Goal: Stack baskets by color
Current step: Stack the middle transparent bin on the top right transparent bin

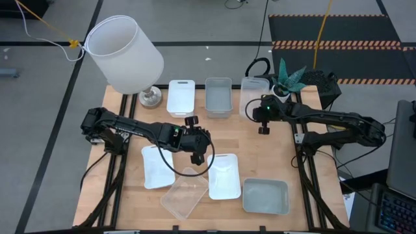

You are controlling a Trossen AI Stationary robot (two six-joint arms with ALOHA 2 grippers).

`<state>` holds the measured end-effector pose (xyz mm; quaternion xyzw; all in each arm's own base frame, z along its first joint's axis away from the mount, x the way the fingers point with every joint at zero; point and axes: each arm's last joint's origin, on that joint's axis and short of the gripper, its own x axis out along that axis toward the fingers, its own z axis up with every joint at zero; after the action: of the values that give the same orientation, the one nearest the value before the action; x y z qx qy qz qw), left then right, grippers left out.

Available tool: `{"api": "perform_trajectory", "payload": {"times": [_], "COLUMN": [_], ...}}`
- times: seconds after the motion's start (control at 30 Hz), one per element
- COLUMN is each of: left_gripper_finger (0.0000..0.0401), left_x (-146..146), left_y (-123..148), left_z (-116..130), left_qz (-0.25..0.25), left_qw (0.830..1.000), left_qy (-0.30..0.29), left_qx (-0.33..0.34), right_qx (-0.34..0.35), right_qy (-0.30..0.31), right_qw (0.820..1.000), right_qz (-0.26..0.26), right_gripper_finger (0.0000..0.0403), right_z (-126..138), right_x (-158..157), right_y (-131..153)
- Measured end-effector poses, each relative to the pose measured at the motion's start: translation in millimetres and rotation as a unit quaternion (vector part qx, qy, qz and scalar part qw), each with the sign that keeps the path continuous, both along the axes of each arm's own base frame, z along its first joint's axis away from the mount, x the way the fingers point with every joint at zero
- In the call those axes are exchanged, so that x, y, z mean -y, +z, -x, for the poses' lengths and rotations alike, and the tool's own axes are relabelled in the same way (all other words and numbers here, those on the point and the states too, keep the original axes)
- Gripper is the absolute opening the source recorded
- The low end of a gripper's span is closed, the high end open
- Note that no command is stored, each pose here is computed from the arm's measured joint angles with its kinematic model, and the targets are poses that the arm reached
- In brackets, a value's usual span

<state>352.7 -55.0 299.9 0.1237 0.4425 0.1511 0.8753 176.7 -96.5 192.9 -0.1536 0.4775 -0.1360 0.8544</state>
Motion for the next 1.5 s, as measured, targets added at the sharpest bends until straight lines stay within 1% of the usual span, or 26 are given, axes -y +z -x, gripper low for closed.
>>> {"api": "perform_trajectory", "payload": {"times": [0.27,0.4,0.5,0.6,0.77,1.17,1.3,1.4,1.5], "left_gripper_finger": [0.0145,0.0145,0.0145,0.0145,0.0145,0.0145,0.0145,0.0145,0.0145], "left_x": [0.0,0.0,-0.1,0.0,0.0,-0.1,-0.1,0.0,0.0], "left_y": [0.0,-0.1,-0.1,0.0,0.0,0.0,0.0,0.0,0.0], "left_z": [0.0,0.0,0.0,0.0,0.0,0.0,0.0,0.0,0.0], "left_qz": [-0.002,-0.001,-0.002,-0.003,-0.006,-0.006,-0.006,-0.006,-0.006], "left_qw": [1.0,1.0,1.0,1.0,1.0,1.0,1.0,1.0,1.0], "left_qy": [-0.002,-0.002,-0.002,-0.003,-0.007,-0.007,-0.007,-0.007,-0.007], "left_qx": [-0.001,-0.001,-0.001,-0.002,-0.004,-0.004,-0.004,-0.004,-0.004], "right_qx": [-0.014,-0.03,-0.044,-0.052,-0.053,-0.034,-0.027,-0.028,-0.024], "right_qy": [0.006,0.0,0.022,0.03,0.035,0.027,0.025,0.006,0.0], "right_qw": [1.0,0.999,0.998,0.997,0.997,0.998,0.998,0.997,0.997], "right_qz": [0.002,0.026,0.041,0.043,0.048,0.051,0.056,0.07,0.072], "right_gripper_finger": [0.0003,0.0012,0.0018,0.0018,0.0017,0.0021,0.0046,0.0076,0.011], "right_z": [1.6,2.8,3.1,3.7,3.5,1.2,0.0,-0.1,-0.5], "right_x": [-0.7,0.4,0.3,0.0,0.2,1.4,2.1,3.3,3.6], "right_y": [-1.1,-1.0,-1.2,-2.4,-2.0,0.0,1.1,1.9,2.6]}}
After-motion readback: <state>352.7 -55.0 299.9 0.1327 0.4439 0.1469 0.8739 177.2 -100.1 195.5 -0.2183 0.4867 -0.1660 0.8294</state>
